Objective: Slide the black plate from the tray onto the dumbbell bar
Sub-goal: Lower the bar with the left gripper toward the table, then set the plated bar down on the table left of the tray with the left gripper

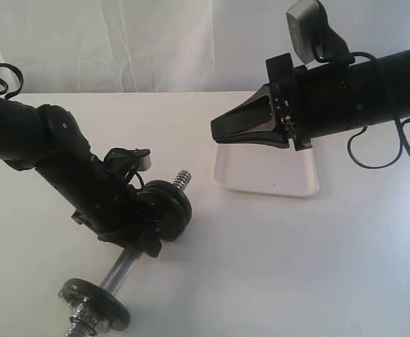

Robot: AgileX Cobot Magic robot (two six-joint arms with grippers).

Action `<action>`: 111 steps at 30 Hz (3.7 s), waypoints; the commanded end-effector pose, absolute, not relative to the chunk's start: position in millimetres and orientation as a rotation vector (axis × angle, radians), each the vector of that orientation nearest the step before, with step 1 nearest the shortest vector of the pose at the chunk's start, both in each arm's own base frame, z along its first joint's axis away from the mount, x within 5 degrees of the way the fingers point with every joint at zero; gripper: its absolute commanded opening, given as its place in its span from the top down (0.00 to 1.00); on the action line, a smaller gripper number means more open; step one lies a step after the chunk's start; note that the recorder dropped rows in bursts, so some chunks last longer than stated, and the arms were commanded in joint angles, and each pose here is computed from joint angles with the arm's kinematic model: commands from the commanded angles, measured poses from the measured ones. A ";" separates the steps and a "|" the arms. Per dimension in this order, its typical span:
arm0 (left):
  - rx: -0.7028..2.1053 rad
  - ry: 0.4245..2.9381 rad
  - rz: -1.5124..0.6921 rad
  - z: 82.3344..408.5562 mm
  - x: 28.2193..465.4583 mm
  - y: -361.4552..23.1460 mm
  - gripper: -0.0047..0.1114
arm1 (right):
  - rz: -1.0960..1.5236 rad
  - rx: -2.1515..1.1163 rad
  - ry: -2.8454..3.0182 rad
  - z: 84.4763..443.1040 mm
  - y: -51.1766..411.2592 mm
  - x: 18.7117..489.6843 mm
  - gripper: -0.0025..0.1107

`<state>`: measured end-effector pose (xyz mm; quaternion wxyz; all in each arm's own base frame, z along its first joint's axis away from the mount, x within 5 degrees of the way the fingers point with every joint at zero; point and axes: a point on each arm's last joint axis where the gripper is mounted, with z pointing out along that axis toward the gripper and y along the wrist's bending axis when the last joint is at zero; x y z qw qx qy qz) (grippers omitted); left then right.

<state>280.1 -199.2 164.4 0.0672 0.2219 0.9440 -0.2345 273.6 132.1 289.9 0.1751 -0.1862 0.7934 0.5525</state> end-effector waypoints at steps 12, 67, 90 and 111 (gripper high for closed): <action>0.766 2.875 -0.707 174.2 273.8 -197.3 0.44 | 1.575 -0.526 2.230 294.1 131.2 272.9 0.98; 0.399 2.527 -0.687 204.5 418.8 -254.0 0.96 | 0.691 -0.591 2.361 309.6 75.6 138.8 0.98; 0.182 2.330 -0.652 194.6 468.8 -241.3 0.96 | 0.690 -0.549 2.360 306.5 75.8 140.8 0.98; 0.145 2.356 -0.691 185.1 469.1 -243.6 0.96 | 0.694 -0.546 2.358 306.7 76.0 140.9 0.98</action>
